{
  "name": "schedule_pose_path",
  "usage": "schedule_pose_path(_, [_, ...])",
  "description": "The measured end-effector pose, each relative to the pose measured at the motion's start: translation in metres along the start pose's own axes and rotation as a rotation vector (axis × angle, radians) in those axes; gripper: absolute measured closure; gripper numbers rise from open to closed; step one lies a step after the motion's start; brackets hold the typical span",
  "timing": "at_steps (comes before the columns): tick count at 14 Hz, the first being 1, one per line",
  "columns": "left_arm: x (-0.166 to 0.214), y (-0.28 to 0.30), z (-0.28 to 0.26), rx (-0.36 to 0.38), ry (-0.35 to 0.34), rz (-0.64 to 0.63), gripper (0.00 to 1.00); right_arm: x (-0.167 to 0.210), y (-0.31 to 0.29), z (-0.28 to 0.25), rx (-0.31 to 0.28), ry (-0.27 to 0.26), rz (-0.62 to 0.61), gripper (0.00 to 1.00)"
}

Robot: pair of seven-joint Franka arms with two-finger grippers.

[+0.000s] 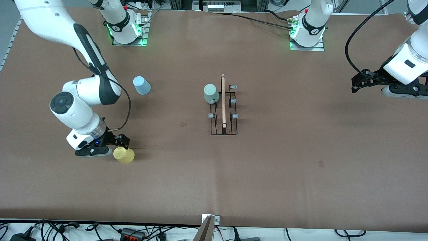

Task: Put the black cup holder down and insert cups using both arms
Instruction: 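Move the right gripper over the yellow cup, then close the right gripper on the yellow cup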

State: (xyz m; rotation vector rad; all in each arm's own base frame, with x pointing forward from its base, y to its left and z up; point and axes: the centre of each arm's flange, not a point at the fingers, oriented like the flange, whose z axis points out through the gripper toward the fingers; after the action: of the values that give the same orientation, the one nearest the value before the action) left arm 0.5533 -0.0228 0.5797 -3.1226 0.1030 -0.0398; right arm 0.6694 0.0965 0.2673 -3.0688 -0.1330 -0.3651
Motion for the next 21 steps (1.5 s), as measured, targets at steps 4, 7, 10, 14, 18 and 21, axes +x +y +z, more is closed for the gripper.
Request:
schedule_pose_path(4, [0.000, 0.000, 0.000, 0.000, 0.000, 0.000, 0.00, -0.005, 0.011, 0.037, 0.001, 0.018, 0.013, 0.00])
schedule_pose_path(7, [0.000, 0.000, 0.000, 0.000, 0.000, 0.000, 0.00, -0.008, 0.010, 0.049, 0.004, 0.015, 0.012, 0.00])
schedule_pose_path(10, [0.000, 0.000, 0.000, 0.000, 0.000, 0.000, 0.00, -0.008, 0.008, 0.050, 0.005, 0.013, 0.009, 0.21])
schedule_pose_path(14, [0.000, 0.000, 0.000, 0.000, 0.000, 0.000, 0.00, -0.007, 0.006, 0.049, 0.005, 0.015, 0.001, 0.33])
schedule_pose_path(18, [0.000, 0.000, 0.000, 0.000, 0.000, 0.000, 0.00, 0.003, -0.009, 0.012, -0.006, -0.053, -0.008, 0.33])
schedule_pose_path(21, [0.000, 0.000, 0.000, 0.000, 0.000, 0.000, 0.00, 0.008, -0.059, -0.076, -0.027, -0.098, 0.061, 0.33])
